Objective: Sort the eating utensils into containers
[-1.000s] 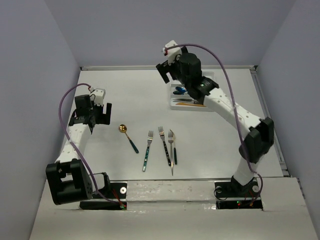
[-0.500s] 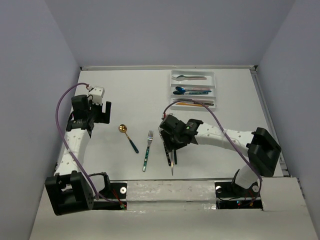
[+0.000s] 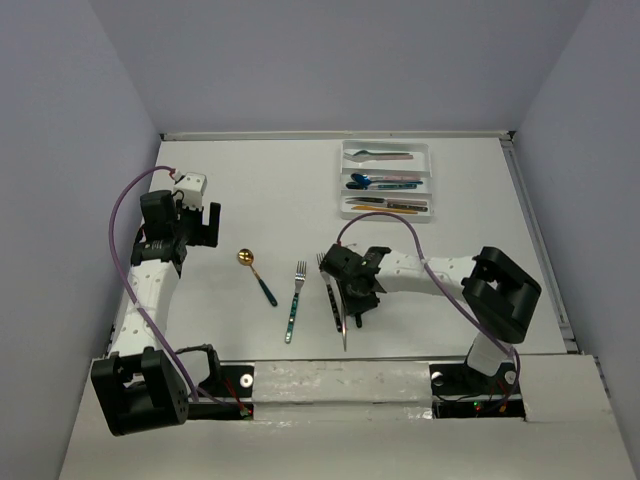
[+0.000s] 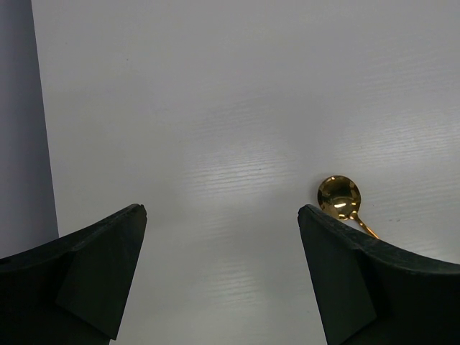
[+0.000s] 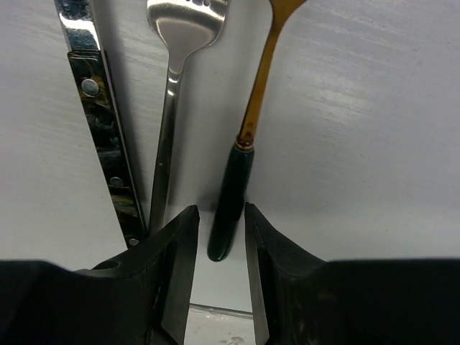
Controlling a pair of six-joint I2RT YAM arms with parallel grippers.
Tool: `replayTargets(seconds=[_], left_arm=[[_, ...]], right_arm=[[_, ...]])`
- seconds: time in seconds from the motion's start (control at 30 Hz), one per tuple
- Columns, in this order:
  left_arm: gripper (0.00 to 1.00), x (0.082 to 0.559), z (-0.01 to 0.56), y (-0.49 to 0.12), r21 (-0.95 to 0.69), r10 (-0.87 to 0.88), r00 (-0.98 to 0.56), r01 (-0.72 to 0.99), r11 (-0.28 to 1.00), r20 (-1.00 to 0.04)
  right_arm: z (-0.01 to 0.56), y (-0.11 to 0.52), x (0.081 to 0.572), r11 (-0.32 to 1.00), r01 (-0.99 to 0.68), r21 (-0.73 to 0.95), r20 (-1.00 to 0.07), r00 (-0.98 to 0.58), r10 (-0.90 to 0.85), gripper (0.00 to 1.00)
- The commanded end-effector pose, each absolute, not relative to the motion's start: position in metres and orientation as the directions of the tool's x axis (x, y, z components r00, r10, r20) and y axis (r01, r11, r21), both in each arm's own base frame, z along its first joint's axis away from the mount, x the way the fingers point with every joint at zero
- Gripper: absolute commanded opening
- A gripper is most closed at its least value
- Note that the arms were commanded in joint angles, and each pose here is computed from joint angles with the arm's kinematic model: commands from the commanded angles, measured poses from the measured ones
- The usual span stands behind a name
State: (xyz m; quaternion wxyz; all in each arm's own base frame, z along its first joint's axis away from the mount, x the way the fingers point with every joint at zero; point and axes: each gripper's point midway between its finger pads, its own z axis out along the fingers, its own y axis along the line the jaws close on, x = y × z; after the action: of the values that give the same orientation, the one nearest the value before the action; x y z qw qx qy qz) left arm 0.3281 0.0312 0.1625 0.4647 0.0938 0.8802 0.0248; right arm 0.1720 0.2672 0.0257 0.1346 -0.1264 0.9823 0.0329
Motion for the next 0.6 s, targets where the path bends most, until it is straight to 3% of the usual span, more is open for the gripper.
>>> replayTargets(seconds=[0.0, 0.47, 0.53, 0.57], left_arm=[[0.99, 0.326, 0.165, 0.032, 0.138, 0.195, -0.536, 0.145, 0.98, -0.821], [0.99, 0.326, 0.163, 0.032, 0.137, 0.196, -0.539, 0.147, 0.98, -0.819], [0.99, 0.327, 0.164, 0.033, 0.137, 0.195, -0.538, 0.146, 0.98, -0.82], [0.99, 0.327, 0.163, 0.033, 0.136, 0.194, -0.541, 0.146, 0.98, -0.818]], right_arm=[[0.023, 0.271, 0.185, 0.97, -0.245, -0.003, -0.307, -0.922, -0.234, 0.38], [-0.004, 0.221, 0.221, 0.979, -0.149, -0.141, -0.297, -0.937, -0.185, 0.34], [-0.008, 0.218, 0.223, 0.975, -0.163, -0.148, -0.293, -0.935, -0.2, 0.26], [-0.009, 0.217, 0.223, 0.974, -0.169, -0.152, -0.293, -0.933, -0.208, 0.1]])
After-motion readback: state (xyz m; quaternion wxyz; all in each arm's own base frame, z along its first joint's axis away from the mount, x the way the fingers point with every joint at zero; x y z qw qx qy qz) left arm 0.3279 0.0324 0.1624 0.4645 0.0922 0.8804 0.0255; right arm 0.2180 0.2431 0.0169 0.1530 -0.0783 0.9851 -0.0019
